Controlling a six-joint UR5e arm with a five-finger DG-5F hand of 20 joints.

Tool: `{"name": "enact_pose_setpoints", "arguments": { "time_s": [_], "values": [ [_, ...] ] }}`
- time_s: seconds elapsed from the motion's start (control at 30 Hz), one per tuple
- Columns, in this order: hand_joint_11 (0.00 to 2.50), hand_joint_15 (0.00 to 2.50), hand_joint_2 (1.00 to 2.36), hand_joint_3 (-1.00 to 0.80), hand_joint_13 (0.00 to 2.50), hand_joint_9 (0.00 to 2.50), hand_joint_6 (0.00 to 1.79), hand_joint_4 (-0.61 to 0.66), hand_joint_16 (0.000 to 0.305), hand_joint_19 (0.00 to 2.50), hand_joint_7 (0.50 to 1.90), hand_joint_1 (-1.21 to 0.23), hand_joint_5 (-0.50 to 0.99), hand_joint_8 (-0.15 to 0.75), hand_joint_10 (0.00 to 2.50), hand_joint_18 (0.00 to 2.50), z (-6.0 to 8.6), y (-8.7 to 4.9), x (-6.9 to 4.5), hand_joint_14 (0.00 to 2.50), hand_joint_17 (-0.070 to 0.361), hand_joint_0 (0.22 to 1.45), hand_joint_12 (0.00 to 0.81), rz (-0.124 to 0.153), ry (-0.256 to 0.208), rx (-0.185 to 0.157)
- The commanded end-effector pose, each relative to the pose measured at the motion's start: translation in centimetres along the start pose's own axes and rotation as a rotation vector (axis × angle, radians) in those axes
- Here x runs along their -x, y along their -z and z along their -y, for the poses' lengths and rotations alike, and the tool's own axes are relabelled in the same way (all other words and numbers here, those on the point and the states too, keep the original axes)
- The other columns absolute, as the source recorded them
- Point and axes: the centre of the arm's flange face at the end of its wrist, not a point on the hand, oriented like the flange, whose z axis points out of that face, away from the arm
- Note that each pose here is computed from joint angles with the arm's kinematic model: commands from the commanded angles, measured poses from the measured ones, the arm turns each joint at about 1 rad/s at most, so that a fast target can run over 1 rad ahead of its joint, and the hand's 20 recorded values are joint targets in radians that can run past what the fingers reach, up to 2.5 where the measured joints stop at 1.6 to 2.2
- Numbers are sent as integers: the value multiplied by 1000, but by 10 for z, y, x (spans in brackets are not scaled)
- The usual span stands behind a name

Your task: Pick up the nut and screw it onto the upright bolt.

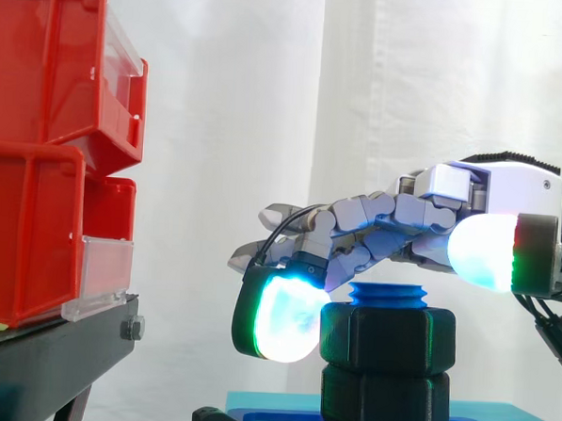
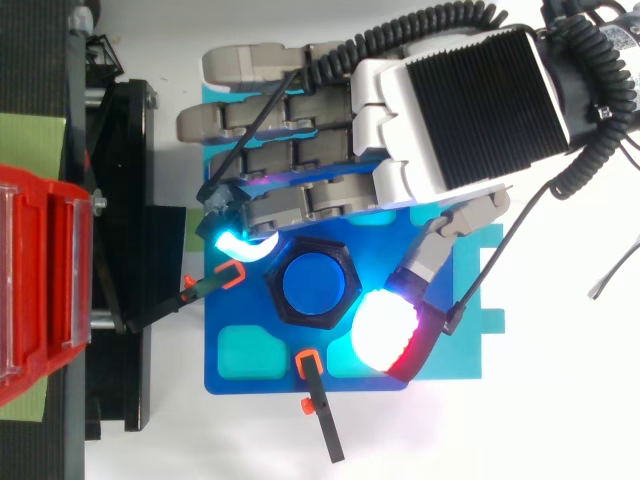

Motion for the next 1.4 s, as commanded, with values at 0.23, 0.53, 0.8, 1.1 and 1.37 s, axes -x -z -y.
{"name": "enact_pose_setpoints", "arguments": {
  "time_s": [0.23, 0.53, 0.8, 1.1, 1.37],
  "values": [
    [0, 0, 1000, -500, 289, 630, 504, 331, 46, 0, 916, -64, -47, 256, 0, 0, -1, 2, -2, 0, 103, 390, 340, -19, -9, -3],
    [0, 0, 1000, -500, 296, 632, 504, 324, 44, 0, 915, -66, -47, 252, 0, 0, -5, 11, -19, 0, 99, 404, 333, -37, -18, -2],
    [0, 0, 1000, -500, 305, 638, 504, 307, 43, 0, 1009, -78, -34, 256, 0, 0, -4, 10, -18, 0, 97, 408, 330, -22, -11, 1],
    [0, 0, 1000, -500, 328, 668, 504, 216, 40, 0, 1272, -172, -11, 264, 0, 0, -4, 10, -17, 0, 91, 424, 322, -22, -11, -1],
    [0, 0, 1000, -500, 337, 675, 502, 187, 40, 0, 1393, -154, 1, 265, 0, 0, -4, 10, -17, 0, 90, 426, 321, -22, -11, -1]
  ]
}}
